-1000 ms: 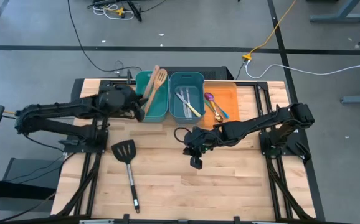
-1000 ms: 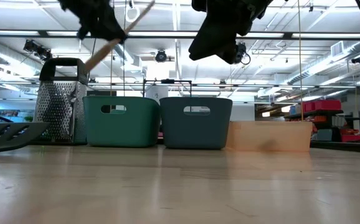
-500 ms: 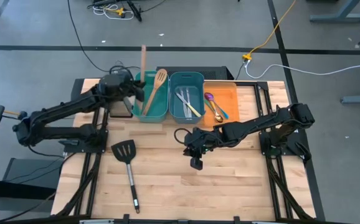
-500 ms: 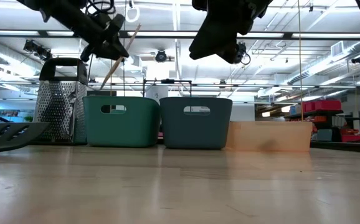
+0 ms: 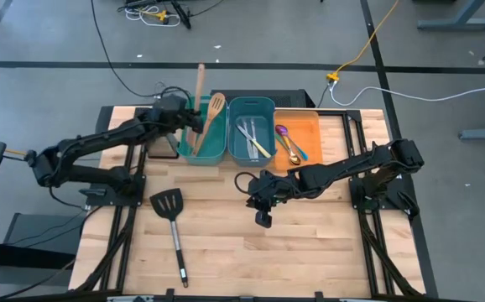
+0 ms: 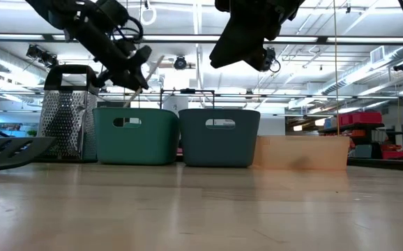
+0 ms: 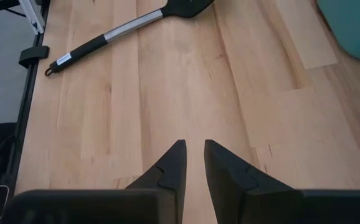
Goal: Pick & Place Kitchen Items
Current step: Put the wooden spatula into the green bin, then put the black spatula into the green bin
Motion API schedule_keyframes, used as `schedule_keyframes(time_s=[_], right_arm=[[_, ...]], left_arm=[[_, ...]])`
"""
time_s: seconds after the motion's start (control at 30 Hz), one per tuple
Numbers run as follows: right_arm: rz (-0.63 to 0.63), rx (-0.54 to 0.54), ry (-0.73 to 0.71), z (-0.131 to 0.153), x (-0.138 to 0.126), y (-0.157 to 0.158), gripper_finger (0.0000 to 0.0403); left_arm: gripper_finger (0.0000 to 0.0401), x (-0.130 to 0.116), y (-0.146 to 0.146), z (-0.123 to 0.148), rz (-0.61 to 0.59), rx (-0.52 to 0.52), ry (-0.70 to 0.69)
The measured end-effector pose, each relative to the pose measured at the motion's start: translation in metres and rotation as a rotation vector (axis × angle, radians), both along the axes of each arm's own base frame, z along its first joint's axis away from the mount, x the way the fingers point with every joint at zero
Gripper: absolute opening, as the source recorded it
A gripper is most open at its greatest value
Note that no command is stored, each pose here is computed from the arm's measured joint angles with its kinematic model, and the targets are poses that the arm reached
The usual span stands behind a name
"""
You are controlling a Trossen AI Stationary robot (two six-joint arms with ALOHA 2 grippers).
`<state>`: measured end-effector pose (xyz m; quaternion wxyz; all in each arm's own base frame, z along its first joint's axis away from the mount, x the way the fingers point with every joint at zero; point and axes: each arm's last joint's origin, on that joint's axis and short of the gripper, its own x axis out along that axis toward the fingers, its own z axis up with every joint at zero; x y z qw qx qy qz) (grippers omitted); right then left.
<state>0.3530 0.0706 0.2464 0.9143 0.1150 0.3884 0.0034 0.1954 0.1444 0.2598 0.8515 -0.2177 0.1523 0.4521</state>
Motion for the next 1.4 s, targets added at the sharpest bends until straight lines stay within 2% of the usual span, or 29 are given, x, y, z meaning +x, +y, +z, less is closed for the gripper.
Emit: schedule_keyframes(time_s=[0.43, 0.7, 1.03, 1.17, 1.4], right_arm=[[-0.002, 0.003, 0.0, 0.0, 0.0, 0.0, 0.0068], [-0.002, 0.003, -0.001, 0.0, 0.0, 0.0, 0.0068], [-0.002, 0.003, -0.001, 0.0, 0.0, 0.0, 0.0068], [-0.002, 0.003, -0.001, 0.0, 0.0, 0.0, 0.0068], [-0.001, 0.003, 0.0, 0.0, 0.0, 0.001, 0.0068]], left_arm=[[0.0096, 0.012, 0.009, -0.024, 0.021, -0.068, 0.075], [0.0139, 0.012, 0.009, -0.025, 0.025, -0.071, 0.079], [0.0126, 0.012, 0.009, -0.025, 0.023, -0.072, 0.079], [0.0123, 0.013, 0.008, -0.025, -0.052, -0.062, 0.1], [0.0123, 0.014, 0.0, -0.019, -0.285, -0.09, 0.062]])
